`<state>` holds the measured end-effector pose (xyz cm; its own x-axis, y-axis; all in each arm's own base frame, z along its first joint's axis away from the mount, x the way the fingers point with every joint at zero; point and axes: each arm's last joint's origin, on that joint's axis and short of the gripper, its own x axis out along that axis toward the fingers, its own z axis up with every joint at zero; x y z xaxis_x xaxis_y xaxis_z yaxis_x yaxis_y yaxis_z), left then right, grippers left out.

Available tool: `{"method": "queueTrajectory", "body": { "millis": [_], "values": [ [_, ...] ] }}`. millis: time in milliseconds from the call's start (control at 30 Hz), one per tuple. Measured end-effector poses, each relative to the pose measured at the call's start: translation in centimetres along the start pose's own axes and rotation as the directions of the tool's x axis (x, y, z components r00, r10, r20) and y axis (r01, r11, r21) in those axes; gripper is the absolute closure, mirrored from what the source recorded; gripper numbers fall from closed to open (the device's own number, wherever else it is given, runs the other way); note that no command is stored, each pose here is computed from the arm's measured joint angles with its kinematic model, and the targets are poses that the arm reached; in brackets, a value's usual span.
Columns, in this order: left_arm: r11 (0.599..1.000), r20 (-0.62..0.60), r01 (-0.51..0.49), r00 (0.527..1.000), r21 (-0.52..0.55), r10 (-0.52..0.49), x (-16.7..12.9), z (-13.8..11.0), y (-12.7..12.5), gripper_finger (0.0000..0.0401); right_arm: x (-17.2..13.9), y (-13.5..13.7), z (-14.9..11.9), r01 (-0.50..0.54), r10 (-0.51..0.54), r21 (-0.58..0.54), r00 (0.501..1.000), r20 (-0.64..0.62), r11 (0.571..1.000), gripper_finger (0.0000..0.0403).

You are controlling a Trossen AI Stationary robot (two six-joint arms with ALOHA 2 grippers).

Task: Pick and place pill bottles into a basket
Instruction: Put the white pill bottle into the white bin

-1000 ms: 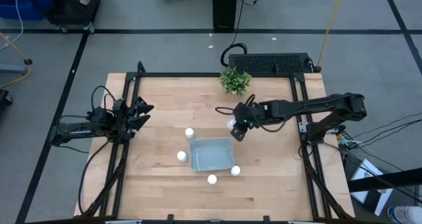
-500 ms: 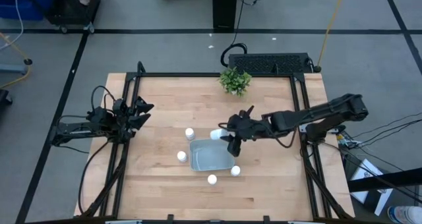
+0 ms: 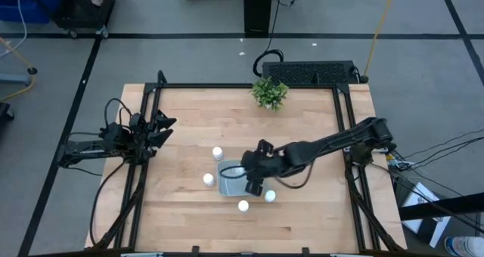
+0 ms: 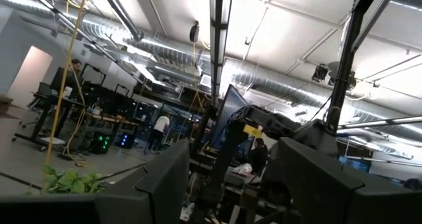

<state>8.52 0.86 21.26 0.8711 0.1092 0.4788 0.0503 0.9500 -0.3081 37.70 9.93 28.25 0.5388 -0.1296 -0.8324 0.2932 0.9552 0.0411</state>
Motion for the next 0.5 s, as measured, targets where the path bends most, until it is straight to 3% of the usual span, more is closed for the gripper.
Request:
{"method": "queueTrajectory", "body": {
  "millis": [133,500],
  "values": [
    [1.0,-0.001,0.0,1.0,-0.004,0.0,0.0,0.0,0.0,0.0162,1.1,-0.4,1.1,-0.011,0.016,0.038,0.991,-0.129,0.999,0.0247],
    [1.0,-0.006,-0.001,1.0,-0.018,0.001,0.0,-0.1,0.0,0.0162,4.2,-3.6,0.6,0.069,-0.035,0.111,0.958,-0.285,0.991,0.0244]
  ]
}}
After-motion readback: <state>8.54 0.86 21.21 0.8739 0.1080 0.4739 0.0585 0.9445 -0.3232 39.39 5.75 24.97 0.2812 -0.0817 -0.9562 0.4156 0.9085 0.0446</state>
